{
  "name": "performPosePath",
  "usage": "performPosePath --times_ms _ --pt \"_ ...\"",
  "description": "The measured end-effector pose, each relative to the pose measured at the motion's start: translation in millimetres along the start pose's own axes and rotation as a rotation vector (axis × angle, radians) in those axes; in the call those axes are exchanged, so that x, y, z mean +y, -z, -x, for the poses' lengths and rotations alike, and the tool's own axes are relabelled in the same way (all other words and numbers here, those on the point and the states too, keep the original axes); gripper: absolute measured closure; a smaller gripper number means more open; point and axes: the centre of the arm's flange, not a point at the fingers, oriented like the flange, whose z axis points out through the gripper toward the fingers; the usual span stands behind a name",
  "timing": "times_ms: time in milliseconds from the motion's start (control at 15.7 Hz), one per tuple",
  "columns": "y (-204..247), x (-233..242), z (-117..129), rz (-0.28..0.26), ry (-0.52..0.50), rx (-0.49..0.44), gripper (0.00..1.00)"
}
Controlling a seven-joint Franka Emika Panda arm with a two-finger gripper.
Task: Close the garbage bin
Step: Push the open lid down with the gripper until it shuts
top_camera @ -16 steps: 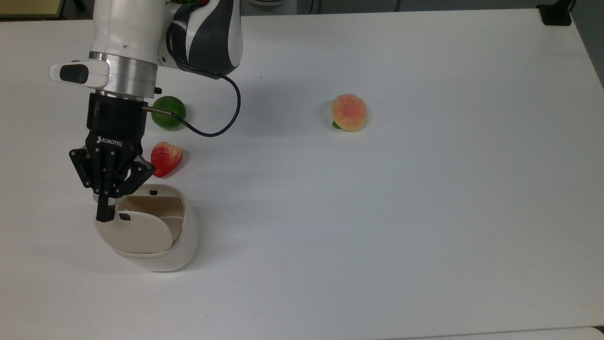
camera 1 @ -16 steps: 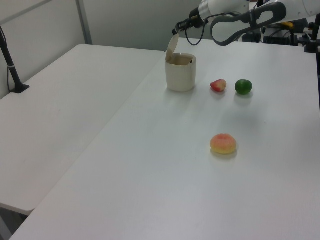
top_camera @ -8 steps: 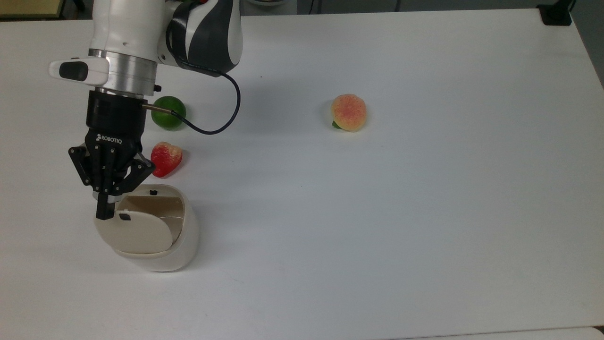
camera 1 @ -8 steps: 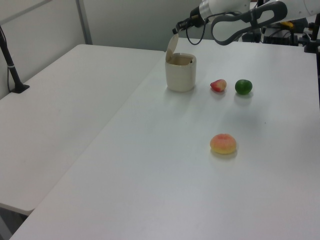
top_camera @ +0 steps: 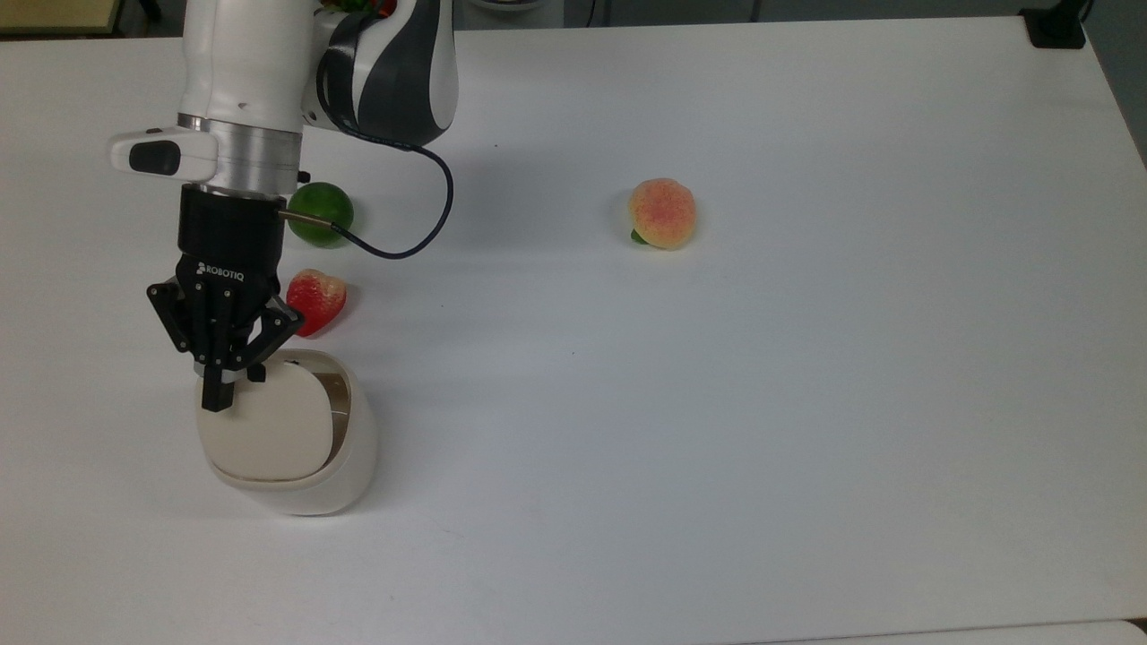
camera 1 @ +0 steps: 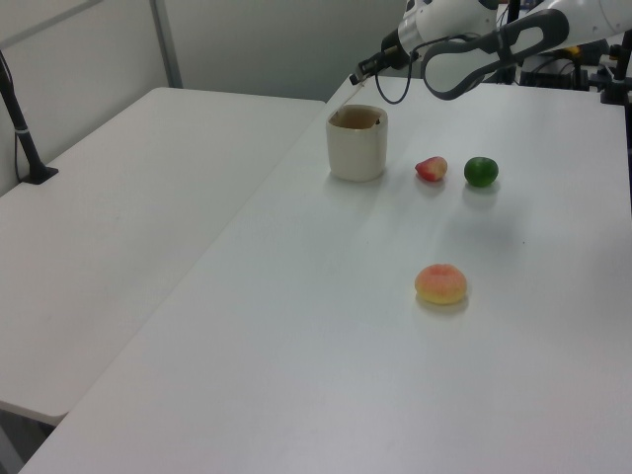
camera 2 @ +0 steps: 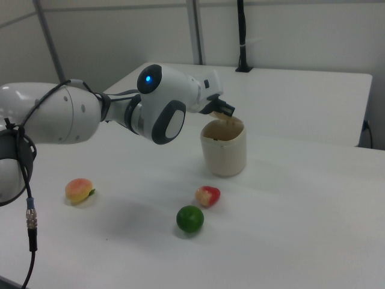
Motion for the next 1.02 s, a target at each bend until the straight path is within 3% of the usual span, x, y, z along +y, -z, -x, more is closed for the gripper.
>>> performPosePath --times_ms 319,1020 --pt "4 4 10 0.007 0.054 -0.17 0.99" --pt "-3 -3 30 -0.008 0.116 -0.225 0.99"
